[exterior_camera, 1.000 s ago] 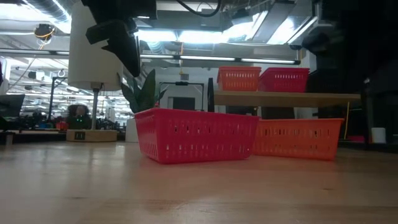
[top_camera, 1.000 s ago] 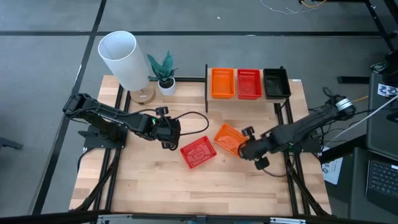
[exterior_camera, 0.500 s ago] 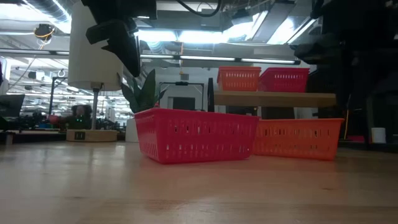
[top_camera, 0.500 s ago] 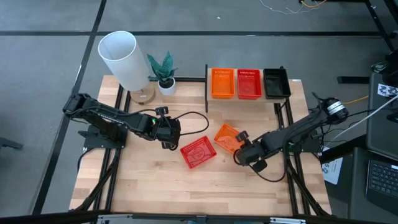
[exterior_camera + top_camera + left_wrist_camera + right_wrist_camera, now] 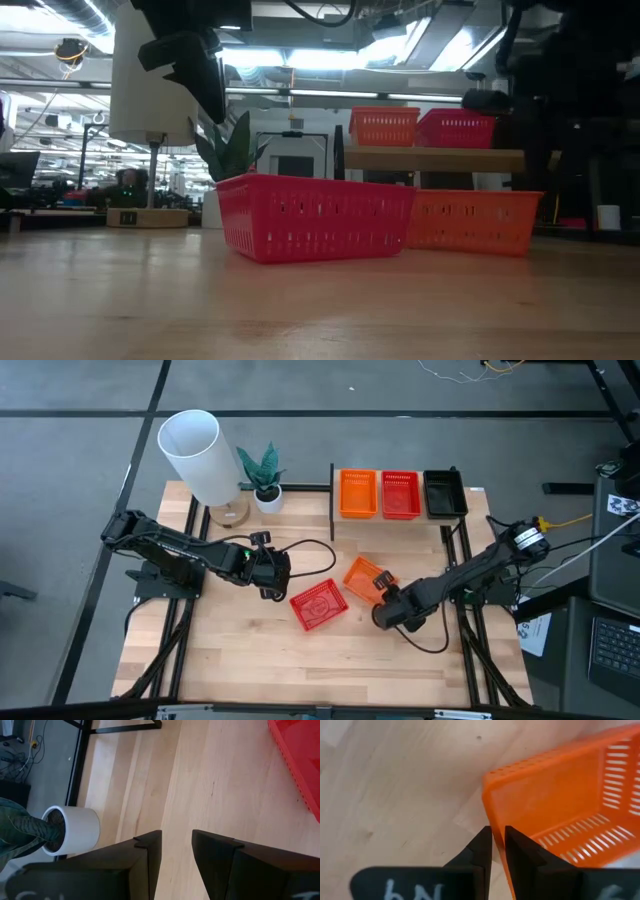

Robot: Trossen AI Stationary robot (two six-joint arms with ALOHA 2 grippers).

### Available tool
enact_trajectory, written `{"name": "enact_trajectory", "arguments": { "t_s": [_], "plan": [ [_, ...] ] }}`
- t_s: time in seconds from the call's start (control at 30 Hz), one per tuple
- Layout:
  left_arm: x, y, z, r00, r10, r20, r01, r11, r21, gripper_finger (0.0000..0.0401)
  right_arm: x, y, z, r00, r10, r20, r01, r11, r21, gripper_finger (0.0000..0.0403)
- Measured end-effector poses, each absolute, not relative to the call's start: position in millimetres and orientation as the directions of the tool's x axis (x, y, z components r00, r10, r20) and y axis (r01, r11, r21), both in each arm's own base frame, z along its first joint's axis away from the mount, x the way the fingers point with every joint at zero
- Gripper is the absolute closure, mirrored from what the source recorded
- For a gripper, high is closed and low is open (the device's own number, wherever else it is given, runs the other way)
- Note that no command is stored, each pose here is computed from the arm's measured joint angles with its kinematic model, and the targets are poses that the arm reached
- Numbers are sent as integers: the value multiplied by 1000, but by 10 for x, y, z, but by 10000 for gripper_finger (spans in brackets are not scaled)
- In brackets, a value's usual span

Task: Stack baskets on shelf by color
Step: Stack the orange basket on top of the orange basket on the shelf

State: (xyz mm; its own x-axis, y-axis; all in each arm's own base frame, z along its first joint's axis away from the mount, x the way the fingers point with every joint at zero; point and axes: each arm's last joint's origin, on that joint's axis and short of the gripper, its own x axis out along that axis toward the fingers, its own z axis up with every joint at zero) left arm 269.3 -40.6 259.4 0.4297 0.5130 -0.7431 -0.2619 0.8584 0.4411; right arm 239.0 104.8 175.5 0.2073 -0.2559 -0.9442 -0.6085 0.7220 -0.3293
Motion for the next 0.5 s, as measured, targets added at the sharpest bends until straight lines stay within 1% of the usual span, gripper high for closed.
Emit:
{"name": "enact_trajectory", "arguments": {
  "t_s": [0.17,0.3,0.43,0.5],
  "plan": [
    [2693,-406,2594,430,513,-743,-262,859,441,300,2419,1054,1657,172,-268,-948,-619,719,-316,351],
    [2691,-422,2591,433,497,-752,-252,868,429,300,2425,1056,1636,165,-271,-948,-582,749,-316,354],
    [2687,-446,2590,437,489,-755,-243,872,425,300,2411,1062,1668,173,-261,-950,-556,770,-313,390],
    [2684,-466,2590,441,486,-755,-236,874,425,300,2406,1074,1701,182,-249,-951,-528,792,-308,393]
  ]
}}
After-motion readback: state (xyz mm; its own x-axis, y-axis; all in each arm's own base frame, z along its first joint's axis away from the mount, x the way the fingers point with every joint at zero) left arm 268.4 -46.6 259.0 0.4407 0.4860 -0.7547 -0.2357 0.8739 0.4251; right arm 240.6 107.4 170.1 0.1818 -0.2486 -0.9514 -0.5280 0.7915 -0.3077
